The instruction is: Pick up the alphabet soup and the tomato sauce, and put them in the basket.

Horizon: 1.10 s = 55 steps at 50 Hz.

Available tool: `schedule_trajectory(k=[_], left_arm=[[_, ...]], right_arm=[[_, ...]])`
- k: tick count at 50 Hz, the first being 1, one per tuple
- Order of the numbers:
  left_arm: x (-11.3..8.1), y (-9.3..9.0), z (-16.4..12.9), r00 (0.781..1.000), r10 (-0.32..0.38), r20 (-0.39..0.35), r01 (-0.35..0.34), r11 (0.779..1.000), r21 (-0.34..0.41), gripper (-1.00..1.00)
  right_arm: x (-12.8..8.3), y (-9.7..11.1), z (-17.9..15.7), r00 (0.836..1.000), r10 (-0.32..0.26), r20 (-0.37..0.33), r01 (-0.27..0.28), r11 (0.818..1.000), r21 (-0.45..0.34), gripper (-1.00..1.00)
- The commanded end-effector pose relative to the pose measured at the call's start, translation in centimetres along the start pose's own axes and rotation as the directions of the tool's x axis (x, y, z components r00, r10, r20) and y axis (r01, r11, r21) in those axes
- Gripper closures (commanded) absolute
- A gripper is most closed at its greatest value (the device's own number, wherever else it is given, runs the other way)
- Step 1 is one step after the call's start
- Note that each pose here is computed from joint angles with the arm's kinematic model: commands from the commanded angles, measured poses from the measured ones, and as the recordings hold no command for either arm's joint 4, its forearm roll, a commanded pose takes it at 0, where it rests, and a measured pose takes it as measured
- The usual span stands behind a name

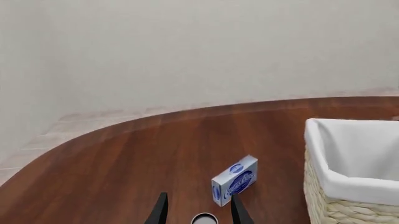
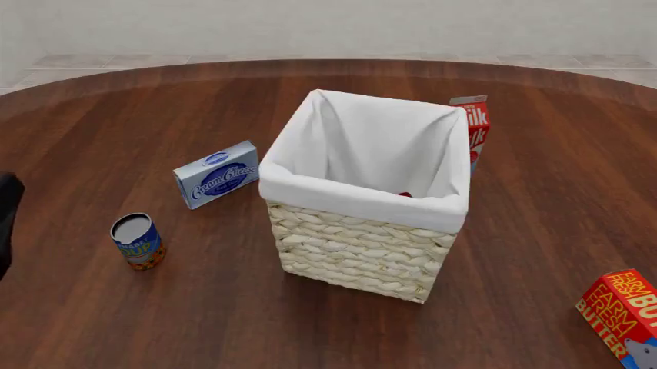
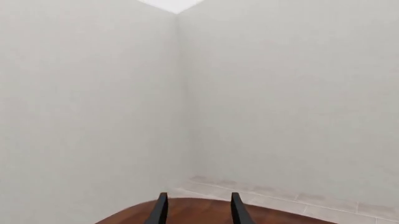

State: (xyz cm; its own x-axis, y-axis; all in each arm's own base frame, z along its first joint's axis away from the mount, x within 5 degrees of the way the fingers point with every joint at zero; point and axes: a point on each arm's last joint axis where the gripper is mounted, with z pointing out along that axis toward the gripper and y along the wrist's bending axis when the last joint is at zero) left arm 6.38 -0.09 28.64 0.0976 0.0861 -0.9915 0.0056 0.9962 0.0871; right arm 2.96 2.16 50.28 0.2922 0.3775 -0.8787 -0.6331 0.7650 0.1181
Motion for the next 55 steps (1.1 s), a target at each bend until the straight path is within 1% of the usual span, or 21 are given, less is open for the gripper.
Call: schedule_trajectory(k=[1, 5, 8, 10, 13, 15, 17, 18, 24, 26, 28, 29, 31, 32, 34, 37, 39, 41, 43, 48, 55], left_arm=[[-2.7, 0.0, 0.5, 1.0, 0.017, 0.002, -0.017, 0.999, 0.028, -1.0], [-3.3, -0.1, 1.4, 0.999, 0.048, -0.025, -0.047, 0.997, 0.056, -1.0], [-4.0, 0.0, 2.3, 0.998, 0.007, -0.059, -0.005, 0.999, 0.048, -1.0], [-4.2, 0.0, 2.7, 0.997, 0.038, -0.073, -0.035, 0.998, 0.046, -1.0], [-4.8, 0.1, 2.8, 0.997, 0.006, -0.079, -0.003, 0.999, 0.045, -1.0], [-5.1, 0.2, 3.6, 0.993, 0.032, -0.115, -0.028, 0.999, 0.039, -1.0], [-5.8, 0.2, 3.8, 0.992, -0.027, -0.124, 0.032, 0.999, 0.036, -1.0], [-6.0, 0.6, 4.4, 0.989, -0.009, -0.145, 0.01, 1.0, 0.008, -1.0], [-7.9, 1.1, 6.0, 0.981, -0.064, -0.184, 0.06, 0.998, -0.027, -1.0], [-8.4, 0.9, 6.0, 0.982, 0.064, -0.177, -0.062, 0.998, 0.013, -1.0], [-8.0, 1.2, 7.7, 0.968, 0.025, -0.25, -0.027, 1.0, -0.007, -1.0], [-8.8, 1.1, 7.7, 0.972, -0.017, -0.234, 0.015, 1.0, -0.009, -1.0], [-8.9, 1.1, 8.0, 0.968, 0.086, -0.236, -0.083, 0.996, 0.021, -1.0], [-9.3, 1.0, 8.2, 0.969, 0.052, -0.241, -0.049, 0.999, 0.02, -1.0], [-9.3, 1.0, 8.6, 0.964, 0.059, -0.259, -0.055, 0.998, 0.023, -1.0], [-9.3, 0.9, 9.4, 0.953, 0.047, -0.298, -0.039, 0.999, 0.031, -1.0], [-8.5, 0.8, 10.0, 0.935, 0.084, -0.344, -0.07, 0.996, 0.053, -1.0], [-8.6, 0.8, 10.5, 0.93, 0.04, -0.365, -0.027, 0.999, 0.043, -1.0], [-8.5, 0.8, 10.7, 0.924, 0.06, -0.379, -0.044, 0.998, 0.051, -1.0], [-7.7, 0.7, 12.2, 0.882, 0.069, -0.467, -0.042, 0.997, 0.068, -1.0], [-8.0, 0.0, 13.2, 0.858, 0.06, -0.51, -0.011, 0.995, 0.098, -1.0]], right_arm=[[0.0, 0.0, 0.0, 1.0, 0.017, 0.013, -0.017, 1.0, -0.001, -1.0], [0.0, 0.0, 0.0, 1.0, 0.024, 0.017, -0.024, 1.0, -0.006, -1.0], [0.0, 0.0, -0.1, 0.999, 0.028, 0.02, -0.028, 1.0, -0.01, -1.0], [-0.1, 0.1, -0.3, 0.999, 0.032, 0.019, -0.032, 0.999, -0.014, -1.0], [-0.1, 0.1, -0.5, 0.999, 0.036, 0.018, -0.036, 0.999, -0.015, -1.0], [-0.1, 0.1, -0.6, 0.999, 0.038, 0.018, -0.038, 0.999, -0.016, -1.0], [-0.2, 0.1, -0.9, 0.999, 0.044, 0.024, -0.043, 0.999, -0.021, -1.0], [-0.1, 0.1, -0.8, 0.999, 0.044, 0.02, -0.044, 0.999, -0.019, -1.0], [0.0, 0.1, -0.8, 0.999, 0.049, 0.017, -0.049, 0.998, -0.027, -1.0], [0.0, 0.1, -0.9, 0.998, 0.055, 0.019, -0.055, 0.998, -0.028, -1.0], [0.0, 0.1, -0.9, 0.998, 0.059, 0.02, -0.058, 0.998, -0.028, -1.0], [0.0, 0.1, -1.0, 0.998, 0.067, 0.021, -0.067, 0.997, -0.031, -1.0], [0.0, 0.1, -1.1, 0.998, 0.065, 0.017, -0.065, 0.997, -0.035, -1.0], [-0.1, 0.1, -1.3, 0.997, 0.069, 0.019, -0.068, 0.997, -0.038, -1.0], [-0.2, 0.1, -1.4, 0.997, 0.072, 0.022, -0.071, 0.997, -0.041, -1.0], [-0.1, 0.1, -1.4, 0.997, 0.075, 0.022, -0.074, 0.996, -0.042, -1.0], [0.0, 0.1, -1.3, 0.997, 0.079, 0.022, -0.078, 0.996, -0.039, -1.0], [0.1, 0.1, -1.3, 0.997, 0.078, 0.021, -0.077, 0.996, -0.038, -1.0], [0.1, 0.1, -1.2, 0.997, 0.08, 0.023, -0.079, 0.996, -0.039, -1.0], [0.3, 0.0, -1.3, 0.996, 0.089, 0.026, -0.088, 0.996, -0.032, -1.0], [0.8, 0.0, -1.0, 0.995, 0.102, 0.02, -0.102, 0.994, -0.027, -1.0]])
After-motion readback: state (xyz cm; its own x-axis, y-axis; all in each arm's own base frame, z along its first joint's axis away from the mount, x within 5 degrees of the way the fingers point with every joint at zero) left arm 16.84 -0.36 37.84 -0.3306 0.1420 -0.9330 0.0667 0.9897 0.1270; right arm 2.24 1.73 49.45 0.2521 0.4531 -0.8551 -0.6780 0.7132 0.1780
